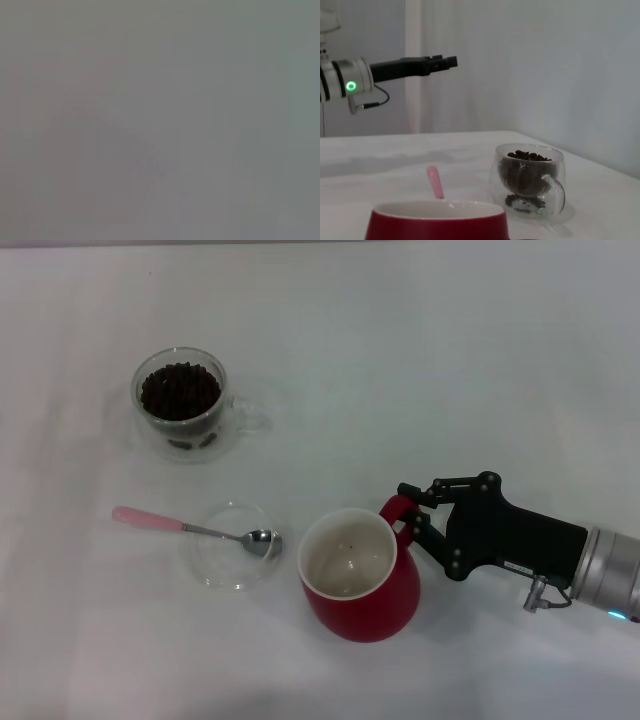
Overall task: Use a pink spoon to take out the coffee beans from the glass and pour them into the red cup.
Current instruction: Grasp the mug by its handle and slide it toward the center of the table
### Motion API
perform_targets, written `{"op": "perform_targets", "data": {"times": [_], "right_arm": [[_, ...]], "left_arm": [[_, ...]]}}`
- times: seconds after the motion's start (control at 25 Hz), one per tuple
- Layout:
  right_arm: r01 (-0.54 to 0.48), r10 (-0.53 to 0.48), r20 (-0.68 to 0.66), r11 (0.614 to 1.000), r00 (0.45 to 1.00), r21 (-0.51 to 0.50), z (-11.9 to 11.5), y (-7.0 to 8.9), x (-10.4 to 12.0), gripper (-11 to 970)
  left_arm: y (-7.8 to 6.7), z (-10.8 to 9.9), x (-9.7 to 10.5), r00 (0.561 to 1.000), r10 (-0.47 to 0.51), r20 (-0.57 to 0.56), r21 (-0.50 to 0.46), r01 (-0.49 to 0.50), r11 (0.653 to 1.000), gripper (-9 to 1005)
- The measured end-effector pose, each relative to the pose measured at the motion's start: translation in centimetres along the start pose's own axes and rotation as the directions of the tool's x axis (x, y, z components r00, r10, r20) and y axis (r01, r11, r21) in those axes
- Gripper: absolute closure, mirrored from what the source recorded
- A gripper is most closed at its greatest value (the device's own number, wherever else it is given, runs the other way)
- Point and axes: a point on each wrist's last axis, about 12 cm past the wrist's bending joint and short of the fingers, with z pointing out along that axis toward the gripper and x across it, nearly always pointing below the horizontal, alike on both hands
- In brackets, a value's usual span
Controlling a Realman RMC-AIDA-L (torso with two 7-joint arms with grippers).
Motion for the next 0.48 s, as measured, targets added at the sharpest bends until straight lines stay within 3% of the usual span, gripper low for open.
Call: {"op": "perform_targets", "data": {"times": [0.48], "right_arm": [[0.037,-0.037,-0.05,0.999,0.998,0.017,-0.3,-0.25,0.63,818]], "left_arm": [[0.0,0.27,-0.1,1.0,0.003,0.007,0.004,-0.003,1.0,310]]}}
